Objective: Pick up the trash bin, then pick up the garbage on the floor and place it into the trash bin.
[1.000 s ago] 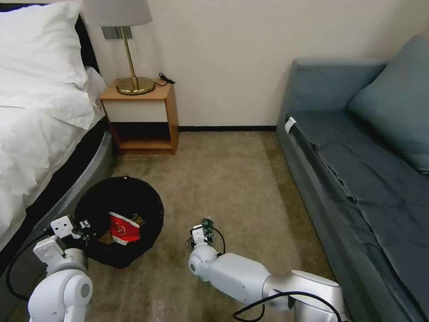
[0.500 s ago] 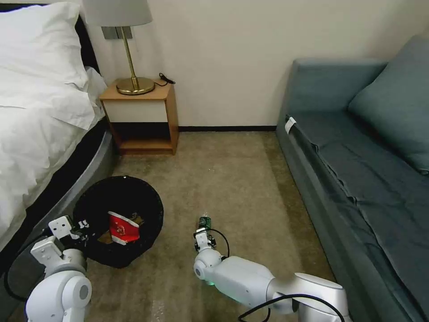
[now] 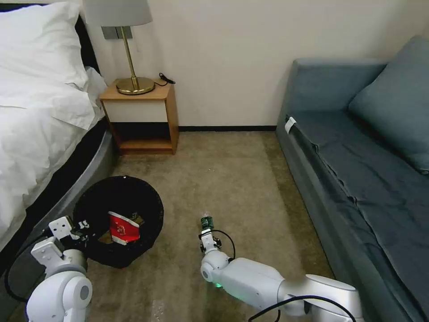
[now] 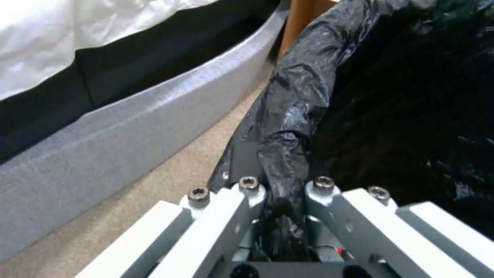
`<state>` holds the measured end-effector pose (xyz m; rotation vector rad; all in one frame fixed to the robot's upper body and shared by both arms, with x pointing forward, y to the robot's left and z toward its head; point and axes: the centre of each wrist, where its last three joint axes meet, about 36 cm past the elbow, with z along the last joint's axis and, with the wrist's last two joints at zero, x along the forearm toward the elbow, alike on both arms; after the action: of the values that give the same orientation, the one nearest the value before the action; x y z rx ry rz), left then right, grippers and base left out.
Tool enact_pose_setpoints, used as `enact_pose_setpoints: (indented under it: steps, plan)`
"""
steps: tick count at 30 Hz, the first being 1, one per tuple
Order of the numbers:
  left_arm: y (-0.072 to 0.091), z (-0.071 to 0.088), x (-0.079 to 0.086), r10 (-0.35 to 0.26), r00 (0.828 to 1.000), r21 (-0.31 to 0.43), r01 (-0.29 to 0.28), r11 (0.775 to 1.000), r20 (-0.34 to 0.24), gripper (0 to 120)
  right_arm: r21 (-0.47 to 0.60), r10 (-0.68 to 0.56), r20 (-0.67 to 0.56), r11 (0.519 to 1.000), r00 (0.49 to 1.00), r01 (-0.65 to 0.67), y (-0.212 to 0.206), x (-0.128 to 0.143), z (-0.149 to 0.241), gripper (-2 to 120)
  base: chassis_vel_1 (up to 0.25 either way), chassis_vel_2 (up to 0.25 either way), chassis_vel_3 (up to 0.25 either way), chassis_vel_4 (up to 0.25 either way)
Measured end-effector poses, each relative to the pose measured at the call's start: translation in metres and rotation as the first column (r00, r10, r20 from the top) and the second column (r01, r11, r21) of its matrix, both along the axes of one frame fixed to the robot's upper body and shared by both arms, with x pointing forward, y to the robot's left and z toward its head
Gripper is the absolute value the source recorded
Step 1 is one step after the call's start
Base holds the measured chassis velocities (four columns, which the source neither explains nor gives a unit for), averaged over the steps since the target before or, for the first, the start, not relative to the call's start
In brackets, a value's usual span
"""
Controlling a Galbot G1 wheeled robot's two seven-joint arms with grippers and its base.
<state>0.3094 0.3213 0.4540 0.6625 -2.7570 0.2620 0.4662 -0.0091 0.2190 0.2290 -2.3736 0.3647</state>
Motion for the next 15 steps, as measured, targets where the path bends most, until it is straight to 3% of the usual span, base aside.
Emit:
enact_pose_setpoints:
  steps: [9,15]
  plan:
    - [0.002,-0.001,0.002,-0.003,1.000,0.000,0.003,1.000,-0.002,3,0.095,-0.043,0.177,0.995,0.983,0.026,-0.021,0.030,0.090,19,0.000,0.000,0.000,0.000]
    - [0.001,-0.003,0.005,-0.010,1.000,-0.004,0.010,1.000,-0.007,3,0.302,-0.058,0.347,0.952,0.936,-0.053,-0.027,0.040,0.213,19,0.000,0.000,0.000,0.000]
